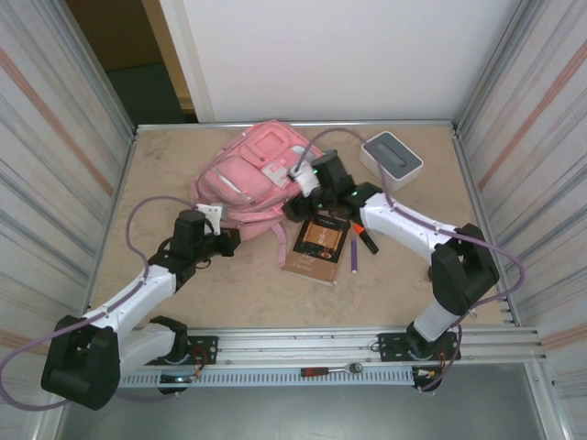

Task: Pack the student bag

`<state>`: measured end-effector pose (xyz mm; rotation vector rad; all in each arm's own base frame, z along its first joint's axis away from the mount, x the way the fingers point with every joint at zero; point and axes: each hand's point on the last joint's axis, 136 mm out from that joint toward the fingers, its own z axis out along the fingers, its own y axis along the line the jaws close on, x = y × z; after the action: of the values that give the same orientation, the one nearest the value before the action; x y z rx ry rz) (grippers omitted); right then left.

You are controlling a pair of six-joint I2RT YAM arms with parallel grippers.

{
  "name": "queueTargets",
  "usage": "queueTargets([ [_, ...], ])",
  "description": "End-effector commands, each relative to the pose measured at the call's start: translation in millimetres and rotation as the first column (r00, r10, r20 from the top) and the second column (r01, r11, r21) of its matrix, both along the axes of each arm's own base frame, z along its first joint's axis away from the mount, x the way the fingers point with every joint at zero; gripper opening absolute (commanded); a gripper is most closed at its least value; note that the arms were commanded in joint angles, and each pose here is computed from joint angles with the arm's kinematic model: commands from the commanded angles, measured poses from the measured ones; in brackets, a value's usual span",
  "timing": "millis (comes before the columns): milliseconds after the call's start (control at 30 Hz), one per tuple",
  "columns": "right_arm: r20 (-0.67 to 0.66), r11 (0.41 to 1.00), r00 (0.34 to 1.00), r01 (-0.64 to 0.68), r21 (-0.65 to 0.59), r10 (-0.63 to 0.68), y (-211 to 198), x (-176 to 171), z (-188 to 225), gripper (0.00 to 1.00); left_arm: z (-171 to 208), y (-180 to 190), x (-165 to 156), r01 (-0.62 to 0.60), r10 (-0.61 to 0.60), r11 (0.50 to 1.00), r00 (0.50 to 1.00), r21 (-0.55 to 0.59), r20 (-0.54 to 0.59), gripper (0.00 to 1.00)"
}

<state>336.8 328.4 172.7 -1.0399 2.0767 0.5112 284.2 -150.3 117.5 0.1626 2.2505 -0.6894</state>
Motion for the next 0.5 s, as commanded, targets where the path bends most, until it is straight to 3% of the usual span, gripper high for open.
queueTargets([
  [0,0.161,0.965,0.953,-0.241,-0.100,0.255,19,-6,-13,0.74,39,-11,7,0.057,-0.051,0.996,0.995,-0.066,0.085,0.00],
  [100,0.200,0.929,0.909,-0.345,-0.135,0.366,46,-13,-21,0.74,40,-11,8,0.058,-0.052,0.996,0.995,-0.067,0.084,0.00],
  [300,0.192,0.908,0.894,-0.368,-0.201,0.405,70,4,-52,0.67,43,-11,8,0.057,-0.050,0.995,0.995,-0.081,0.087,0.00],
  [367,0.202,0.910,0.897,-0.350,-0.220,0.394,71,11,-57,0.56,44,-10,8,0.056,-0.048,0.995,0.995,-0.082,0.089,0.00],
  [467,0.228,0.918,0.903,-0.305,-0.254,0.364,64,19,-57,0.25,44,-3,9,0.019,-0.013,0.998,0.996,-0.063,0.090,0.00],
])
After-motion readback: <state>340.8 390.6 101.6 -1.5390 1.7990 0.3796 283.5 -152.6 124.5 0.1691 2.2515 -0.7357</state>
